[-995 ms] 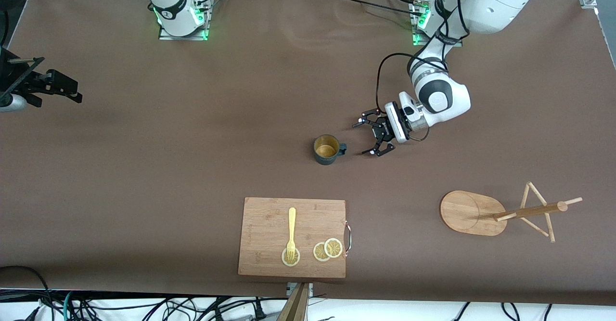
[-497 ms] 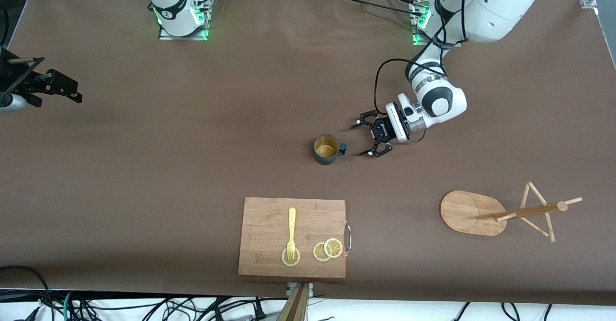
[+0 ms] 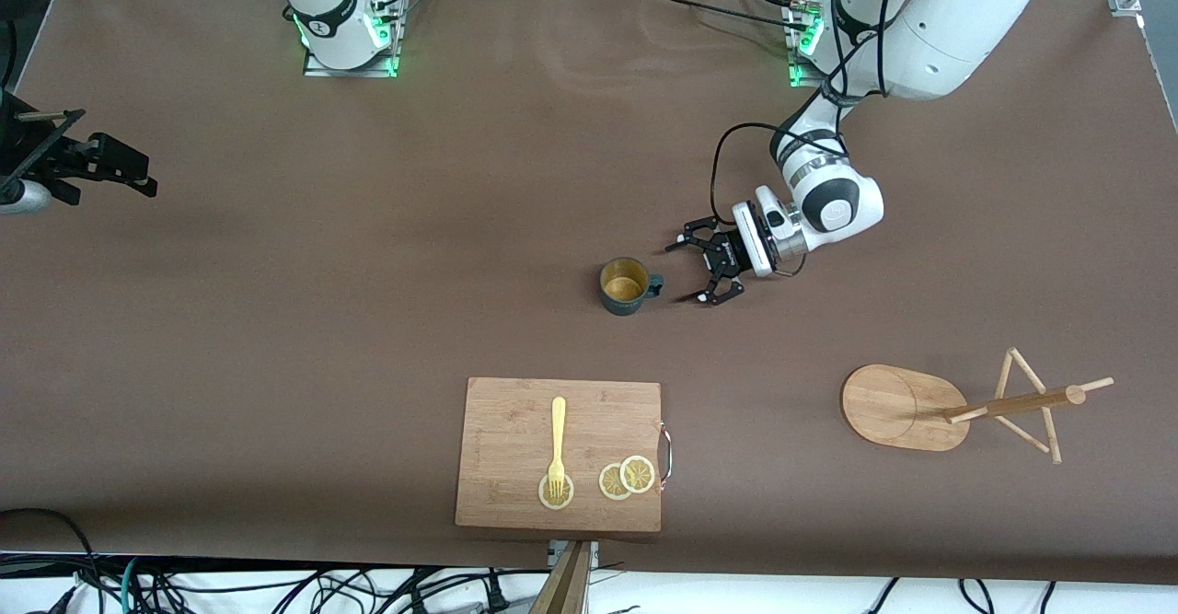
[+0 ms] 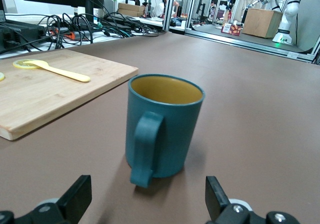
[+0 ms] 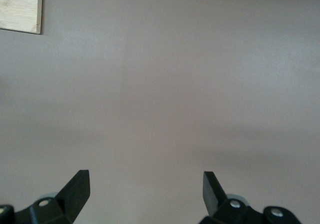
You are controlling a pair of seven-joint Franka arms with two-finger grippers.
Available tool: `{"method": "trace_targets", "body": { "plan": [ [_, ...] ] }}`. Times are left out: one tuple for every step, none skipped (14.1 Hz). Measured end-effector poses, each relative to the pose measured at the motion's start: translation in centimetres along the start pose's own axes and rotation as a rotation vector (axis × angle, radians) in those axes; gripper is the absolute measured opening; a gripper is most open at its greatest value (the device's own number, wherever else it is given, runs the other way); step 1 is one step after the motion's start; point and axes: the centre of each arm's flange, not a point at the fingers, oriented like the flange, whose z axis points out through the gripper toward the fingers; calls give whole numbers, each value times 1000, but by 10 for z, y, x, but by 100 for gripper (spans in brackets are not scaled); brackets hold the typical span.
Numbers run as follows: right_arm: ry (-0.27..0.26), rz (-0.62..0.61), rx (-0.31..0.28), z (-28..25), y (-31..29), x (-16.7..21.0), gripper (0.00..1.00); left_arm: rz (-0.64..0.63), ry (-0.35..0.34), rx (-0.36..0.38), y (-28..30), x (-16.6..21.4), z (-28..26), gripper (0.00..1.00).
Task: Pass cup and hang on rack
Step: 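Close the left gripper on the teal mug's handle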
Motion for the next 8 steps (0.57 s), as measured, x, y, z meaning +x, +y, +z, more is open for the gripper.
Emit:
{"method": "trace_targets", "body": {
  "plan": [
    [0,0,0,0,0,0,100,4,6,3,-4,0,3,100],
    [0,0,0,0,0,0,100,9,12,5,-8,-1,6,100],
    [0,0,0,0,0,0,100,14,17,7,-11,-1,9,100],
    [0,0,0,0,0,0,100,19,22,8,-14,-1,11,100],
    [0,0,0,0,0,0,100,25,27,9,-16,1,13,100],
    [0,0,0,0,0,0,100,32,32,10,-18,4,14,100],
    [0,0,0,0,0,0,100,36,35,10,-19,6,16,100],
    [0,0,0,0,0,0,100,39,37,9,-19,8,17,100]
  ]
}}
